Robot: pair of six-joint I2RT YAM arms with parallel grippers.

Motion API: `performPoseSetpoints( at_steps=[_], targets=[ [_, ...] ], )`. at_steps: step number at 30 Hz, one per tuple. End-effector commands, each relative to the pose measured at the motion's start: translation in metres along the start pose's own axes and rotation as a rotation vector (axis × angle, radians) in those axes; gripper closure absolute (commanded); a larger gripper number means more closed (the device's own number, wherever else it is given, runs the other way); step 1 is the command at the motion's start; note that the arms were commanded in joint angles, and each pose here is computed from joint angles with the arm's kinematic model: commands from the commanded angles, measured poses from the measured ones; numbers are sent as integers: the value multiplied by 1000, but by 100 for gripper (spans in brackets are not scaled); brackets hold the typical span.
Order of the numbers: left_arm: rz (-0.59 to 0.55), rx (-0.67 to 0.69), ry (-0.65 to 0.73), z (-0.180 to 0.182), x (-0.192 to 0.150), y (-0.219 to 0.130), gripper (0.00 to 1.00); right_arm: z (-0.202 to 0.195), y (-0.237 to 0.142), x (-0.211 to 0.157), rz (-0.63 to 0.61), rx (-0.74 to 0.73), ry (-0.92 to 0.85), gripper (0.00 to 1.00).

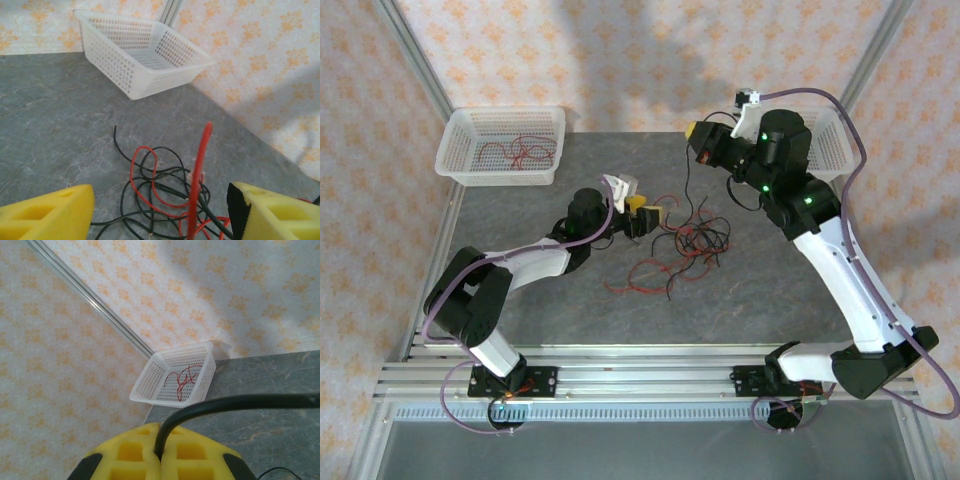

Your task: Untangle the cables

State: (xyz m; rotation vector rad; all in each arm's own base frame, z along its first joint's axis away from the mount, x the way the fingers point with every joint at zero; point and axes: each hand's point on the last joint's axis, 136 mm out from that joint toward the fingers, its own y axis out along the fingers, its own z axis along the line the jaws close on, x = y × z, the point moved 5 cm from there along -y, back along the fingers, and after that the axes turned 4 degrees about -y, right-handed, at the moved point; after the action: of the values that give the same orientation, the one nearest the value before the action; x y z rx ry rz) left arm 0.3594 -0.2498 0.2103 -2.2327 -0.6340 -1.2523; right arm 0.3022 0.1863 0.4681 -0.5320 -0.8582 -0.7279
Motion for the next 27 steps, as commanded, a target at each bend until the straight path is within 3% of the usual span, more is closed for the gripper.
performPoseSetpoints(
  at_steps=[1, 5, 15, 20, 27],
  targets=[
    [-60, -23, 38, -8, 25, 0, 36, 7, -5, 8, -40, 43, -4, 100],
    [-79, -62, 24, -12, 28, 2, 61, 6, -5, 8, -40, 45, 0, 100],
    [-87, -72, -7, -9, 23, 5, 99, 8, -11, 12, -62, 35, -3, 100],
    [-124, 81, -23, 9, 22, -2, 100, 9, -24, 20, -98, -9, -26, 100],
    [-200, 401, -80, 53, 15, -31, 100, -2, -50, 36, -192, -176, -43, 100]
  ],
)
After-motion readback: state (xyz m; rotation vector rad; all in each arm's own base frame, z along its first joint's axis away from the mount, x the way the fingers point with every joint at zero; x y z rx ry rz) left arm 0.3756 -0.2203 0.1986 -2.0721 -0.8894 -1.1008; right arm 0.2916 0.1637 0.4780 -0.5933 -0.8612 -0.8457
